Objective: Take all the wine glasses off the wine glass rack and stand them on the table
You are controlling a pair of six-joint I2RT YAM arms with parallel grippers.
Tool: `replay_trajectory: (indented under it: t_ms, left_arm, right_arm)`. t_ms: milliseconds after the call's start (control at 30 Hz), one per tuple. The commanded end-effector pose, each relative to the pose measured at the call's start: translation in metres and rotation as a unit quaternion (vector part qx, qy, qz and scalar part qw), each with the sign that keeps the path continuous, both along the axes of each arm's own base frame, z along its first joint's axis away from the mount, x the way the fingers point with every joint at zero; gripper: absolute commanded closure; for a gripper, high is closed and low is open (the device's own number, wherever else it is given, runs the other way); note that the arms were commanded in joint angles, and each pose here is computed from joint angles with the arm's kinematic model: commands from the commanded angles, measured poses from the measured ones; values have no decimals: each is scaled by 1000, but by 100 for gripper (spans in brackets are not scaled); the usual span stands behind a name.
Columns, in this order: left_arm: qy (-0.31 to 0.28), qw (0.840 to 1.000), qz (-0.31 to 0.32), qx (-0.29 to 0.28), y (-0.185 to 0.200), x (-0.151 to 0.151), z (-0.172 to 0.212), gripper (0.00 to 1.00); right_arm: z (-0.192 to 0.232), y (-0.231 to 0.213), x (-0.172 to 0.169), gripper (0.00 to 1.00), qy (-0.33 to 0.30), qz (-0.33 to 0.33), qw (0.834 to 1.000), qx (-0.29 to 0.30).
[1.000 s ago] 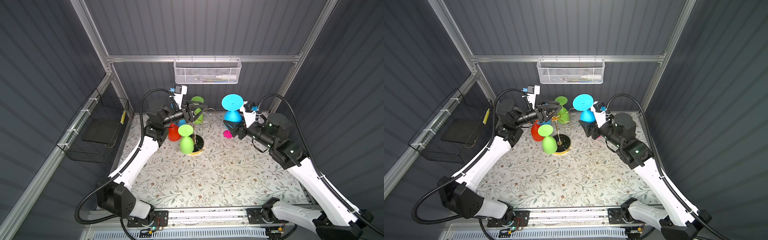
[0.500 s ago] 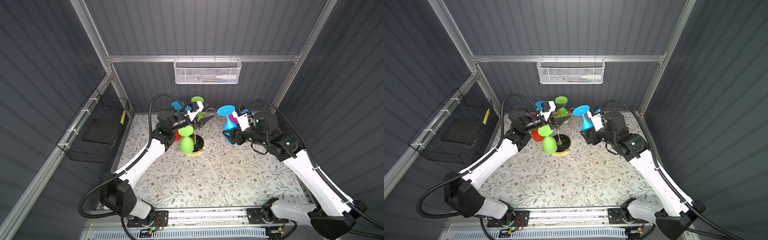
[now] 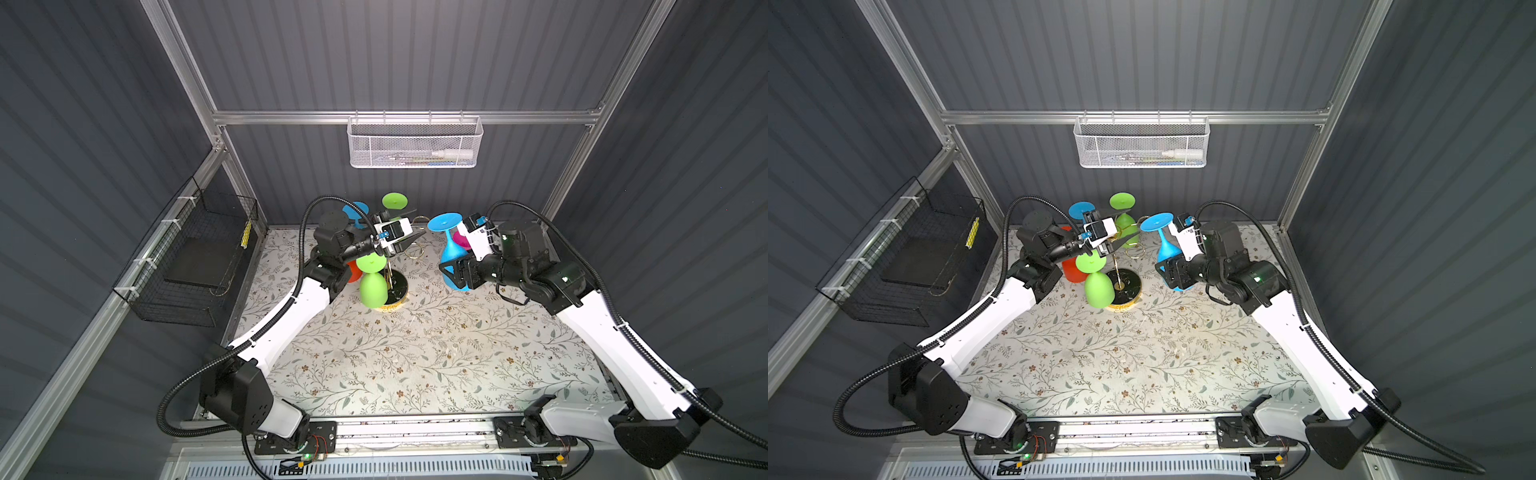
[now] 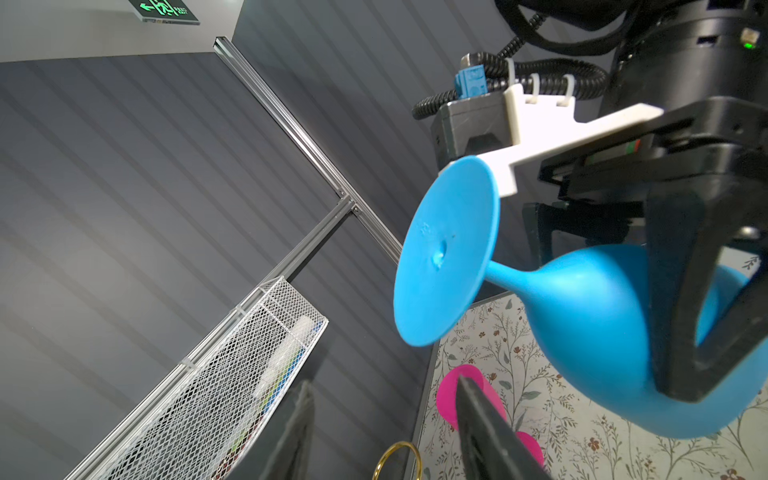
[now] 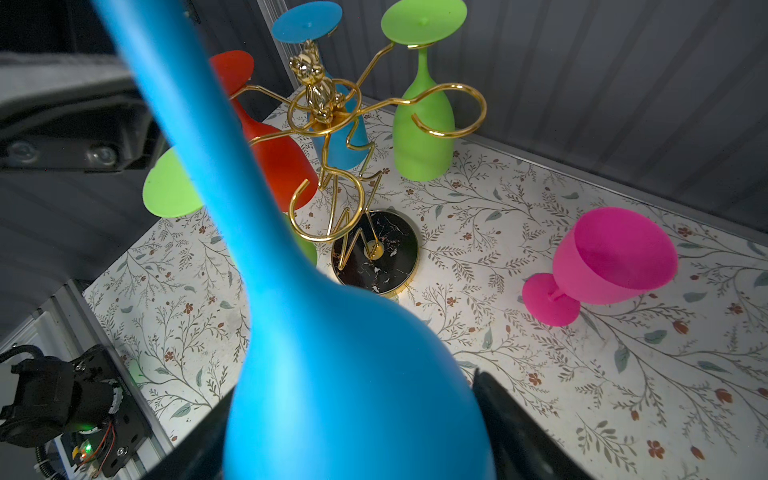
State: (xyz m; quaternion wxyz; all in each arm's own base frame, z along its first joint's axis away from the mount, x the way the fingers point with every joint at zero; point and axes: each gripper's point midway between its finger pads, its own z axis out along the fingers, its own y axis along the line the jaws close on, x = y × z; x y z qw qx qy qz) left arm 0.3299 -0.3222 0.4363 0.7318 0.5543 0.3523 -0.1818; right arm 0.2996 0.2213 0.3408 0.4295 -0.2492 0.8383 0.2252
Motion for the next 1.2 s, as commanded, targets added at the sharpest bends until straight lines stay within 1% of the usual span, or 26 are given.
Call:
replay_trajectory:
  t_ms: [0, 300, 733, 1033, 1167]
  left_arm:
    - [-33, 999, 3, -5, -1, -5, 10, 44]
    - [-47, 999, -21, 5, -8, -14, 6, 48]
    - [-44, 999, -20, 13, -13, -14, 1, 65]
    - [-47, 999, -18, 17, -14, -14, -1, 71]
    - [-46, 998, -17, 24, -15, -13, -3, 81]
  right_arm:
    - [9, 8, -3, 58, -2, 13, 1000, 14]
    - [4, 17, -4, 58, 6, 24, 1000, 14]
    - [-2, 25, -5, 59, 19, 34, 999, 11]
    - [-9, 30, -6, 58, 31, 42, 999, 3]
    - [-11, 32, -7, 58, 35, 45, 998, 3]
